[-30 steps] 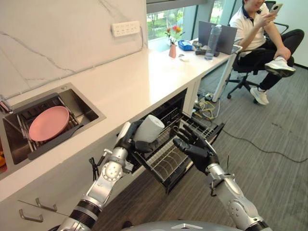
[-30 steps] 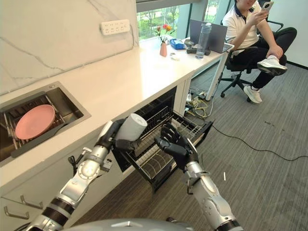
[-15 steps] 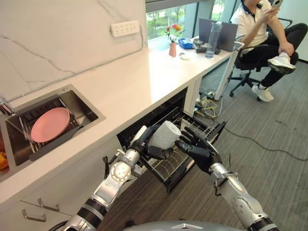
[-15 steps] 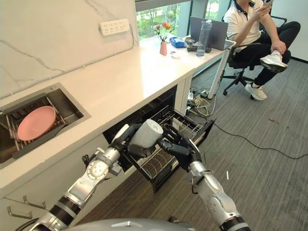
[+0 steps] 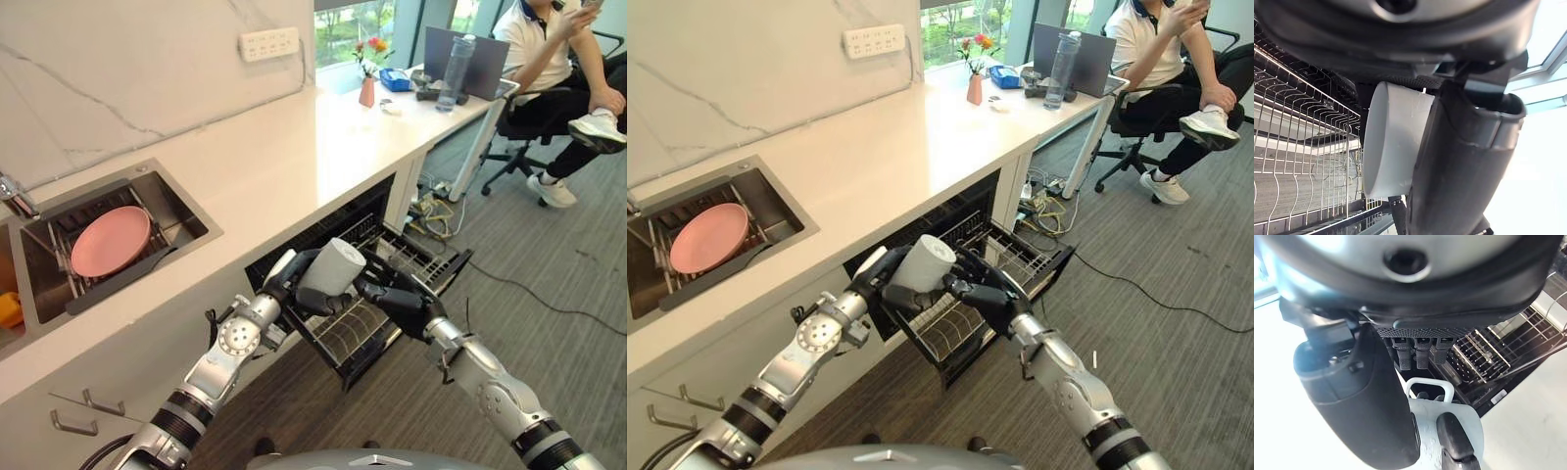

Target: Place the dishes in the dishwasher.

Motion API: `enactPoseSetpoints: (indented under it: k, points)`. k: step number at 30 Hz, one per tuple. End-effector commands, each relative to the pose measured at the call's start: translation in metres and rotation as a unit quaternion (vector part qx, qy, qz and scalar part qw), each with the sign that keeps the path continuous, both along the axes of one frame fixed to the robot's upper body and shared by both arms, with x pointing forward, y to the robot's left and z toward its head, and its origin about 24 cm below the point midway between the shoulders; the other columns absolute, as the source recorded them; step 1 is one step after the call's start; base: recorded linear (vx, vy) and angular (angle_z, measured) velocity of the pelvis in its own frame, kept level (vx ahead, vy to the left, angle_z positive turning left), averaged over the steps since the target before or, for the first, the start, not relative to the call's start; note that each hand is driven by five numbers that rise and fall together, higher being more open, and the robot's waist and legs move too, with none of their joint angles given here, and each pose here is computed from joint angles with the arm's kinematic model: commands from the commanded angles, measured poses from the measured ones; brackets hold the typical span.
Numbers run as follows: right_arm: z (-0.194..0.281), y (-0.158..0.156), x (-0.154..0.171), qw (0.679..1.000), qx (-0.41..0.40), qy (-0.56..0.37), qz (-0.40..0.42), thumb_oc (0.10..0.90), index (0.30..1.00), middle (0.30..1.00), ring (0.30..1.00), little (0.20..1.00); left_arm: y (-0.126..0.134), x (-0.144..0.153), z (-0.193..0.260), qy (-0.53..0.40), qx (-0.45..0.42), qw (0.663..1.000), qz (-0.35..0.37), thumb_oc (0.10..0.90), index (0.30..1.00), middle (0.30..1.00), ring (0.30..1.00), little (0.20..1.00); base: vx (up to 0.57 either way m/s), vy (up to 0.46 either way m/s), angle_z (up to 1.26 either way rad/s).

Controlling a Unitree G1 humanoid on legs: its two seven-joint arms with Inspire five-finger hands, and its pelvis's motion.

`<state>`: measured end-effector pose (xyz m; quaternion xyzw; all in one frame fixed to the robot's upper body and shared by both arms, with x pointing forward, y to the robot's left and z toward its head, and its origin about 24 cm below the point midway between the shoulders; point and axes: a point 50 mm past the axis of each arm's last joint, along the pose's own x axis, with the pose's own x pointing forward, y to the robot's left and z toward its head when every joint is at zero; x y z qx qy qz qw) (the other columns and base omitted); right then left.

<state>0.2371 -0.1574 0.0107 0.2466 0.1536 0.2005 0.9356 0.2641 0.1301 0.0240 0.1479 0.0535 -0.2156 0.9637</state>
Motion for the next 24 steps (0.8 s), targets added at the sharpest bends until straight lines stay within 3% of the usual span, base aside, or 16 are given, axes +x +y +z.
enactPoseSetpoints:
  k: [1, 10, 18, 24]
  points:
    - [0.088, 0.06, 0.028, 0.968, 0.124, -0.183, 0.116, 0.8, 0.9, 0.9, 0.9, 0.9, -0.067, 0.015, 0.051, -0.112, -0.033, 0.982, -0.15, 0.4, 0.3, 0.3, 0.3, 0.3, 0.0, 0.0, 0.0]
    - [0.112, 0.089, 0.017, 0.935, 0.133, -0.227, 0.236, 0.8, 0.9, 0.9, 0.9, 0.9, -0.073, 0.013, 0.053, -0.124, -0.019, 0.976, -0.177, 0.4, 0.3, 0.3, 0.3, 0.3, 0.0, -0.002, 0.05]
    - [0.128, 0.112, 0.021, 0.923, 0.239, -0.229, 0.194, 0.8, 0.9, 0.9, 0.9, 0.9, -0.074, 0.013, 0.05, -0.125, -0.016, 0.979, -0.161, 0.4, 0.3, 0.3, 0.3, 0.3, 0.0, 0.0, 0.0]
    - [0.132, 0.111, 0.016, 0.915, 0.249, -0.241, 0.206, 0.8, 0.9, 0.9, 0.9, 0.9, -0.07, 0.01, 0.05, -0.127, -0.019, 0.979, -0.16, 0.4, 0.3, 0.3, 0.3, 0.3, 0.0, 0.0, 0.0]
